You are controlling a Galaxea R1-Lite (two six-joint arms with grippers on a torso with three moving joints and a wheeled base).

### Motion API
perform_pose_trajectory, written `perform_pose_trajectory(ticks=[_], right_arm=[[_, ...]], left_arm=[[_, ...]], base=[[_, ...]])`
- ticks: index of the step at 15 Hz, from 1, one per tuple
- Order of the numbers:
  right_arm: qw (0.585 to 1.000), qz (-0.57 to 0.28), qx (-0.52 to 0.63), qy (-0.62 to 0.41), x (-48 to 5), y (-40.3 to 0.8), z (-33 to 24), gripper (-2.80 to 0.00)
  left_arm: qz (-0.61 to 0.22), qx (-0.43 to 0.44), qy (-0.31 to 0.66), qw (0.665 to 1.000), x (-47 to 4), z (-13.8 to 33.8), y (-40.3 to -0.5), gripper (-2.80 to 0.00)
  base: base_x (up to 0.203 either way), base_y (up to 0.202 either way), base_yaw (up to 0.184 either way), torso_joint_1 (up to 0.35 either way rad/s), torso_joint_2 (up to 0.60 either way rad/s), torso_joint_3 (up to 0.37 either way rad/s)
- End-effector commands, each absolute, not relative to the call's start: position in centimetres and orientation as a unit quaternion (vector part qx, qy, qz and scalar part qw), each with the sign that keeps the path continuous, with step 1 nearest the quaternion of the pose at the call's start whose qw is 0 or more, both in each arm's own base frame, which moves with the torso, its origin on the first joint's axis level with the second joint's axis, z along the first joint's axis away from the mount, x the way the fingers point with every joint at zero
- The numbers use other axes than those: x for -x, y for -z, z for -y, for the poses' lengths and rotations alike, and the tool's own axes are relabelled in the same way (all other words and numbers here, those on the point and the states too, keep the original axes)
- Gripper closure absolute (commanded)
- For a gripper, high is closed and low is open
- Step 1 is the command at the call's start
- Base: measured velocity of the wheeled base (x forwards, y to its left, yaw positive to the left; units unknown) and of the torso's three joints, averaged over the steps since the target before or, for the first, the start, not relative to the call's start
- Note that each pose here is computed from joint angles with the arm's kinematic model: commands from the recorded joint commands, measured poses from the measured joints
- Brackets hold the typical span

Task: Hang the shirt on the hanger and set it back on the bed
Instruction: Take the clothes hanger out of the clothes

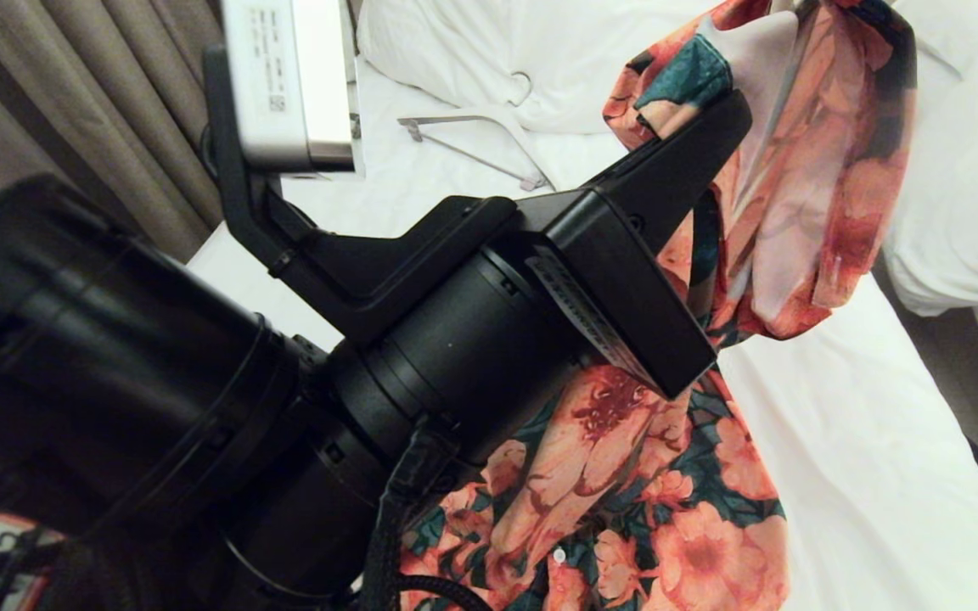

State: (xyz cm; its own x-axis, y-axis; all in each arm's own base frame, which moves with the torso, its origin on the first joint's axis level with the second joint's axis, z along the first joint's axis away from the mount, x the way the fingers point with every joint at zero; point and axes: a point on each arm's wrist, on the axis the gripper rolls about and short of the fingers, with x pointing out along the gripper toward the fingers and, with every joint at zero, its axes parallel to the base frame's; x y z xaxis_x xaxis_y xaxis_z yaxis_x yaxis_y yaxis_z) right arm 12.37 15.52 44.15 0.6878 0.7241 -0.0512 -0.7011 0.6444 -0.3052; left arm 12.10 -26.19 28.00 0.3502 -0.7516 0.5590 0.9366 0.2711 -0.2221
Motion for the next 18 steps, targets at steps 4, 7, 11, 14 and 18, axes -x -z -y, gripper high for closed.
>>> perform_pose_trajectory(ticks=[4,7,11,14,18], right_arm=[[0.901,0.042,0.166,-0.399,-12.58,-43.93,-16.27,0.0],[0.902,0.044,0.164,-0.398,-12.57,-43.96,-16.25,0.0],[0.902,0.039,0.164,-0.399,-12.53,-43.76,-16.2,0.0],[0.906,0.032,0.167,-0.389,-12.57,-43.51,-16.17,0.0],[0.909,0.032,0.168,-0.38,-12.59,-43.54,-16.12,0.0]], left_arm=[[0.178,0.267,0.543,0.776,-12.09,26.14,-28.08,0.0],[0.178,0.266,0.543,0.776,-12.11,26.13,-28.04,0.0],[0.178,0.266,0.543,0.776,-12.05,25.91,-28.1,0.0],[0.177,0.264,0.541,0.778,-12.19,25.88,-28.06,0.0],[0.166,0.253,0.543,0.784,-12.28,25.9,-27.96,0.0]], base=[[0.0,0.0,0.0,0.0,0.0,0.0],[0.0,0.0,0.0,0.0,0.0,0.0],[0.0,0.0,0.0,0.0,0.0,0.0],[0.0,0.0,0.0,0.0,0.0,0.0],[0.0,0.0,0.0,0.0,0.0,0.0]])
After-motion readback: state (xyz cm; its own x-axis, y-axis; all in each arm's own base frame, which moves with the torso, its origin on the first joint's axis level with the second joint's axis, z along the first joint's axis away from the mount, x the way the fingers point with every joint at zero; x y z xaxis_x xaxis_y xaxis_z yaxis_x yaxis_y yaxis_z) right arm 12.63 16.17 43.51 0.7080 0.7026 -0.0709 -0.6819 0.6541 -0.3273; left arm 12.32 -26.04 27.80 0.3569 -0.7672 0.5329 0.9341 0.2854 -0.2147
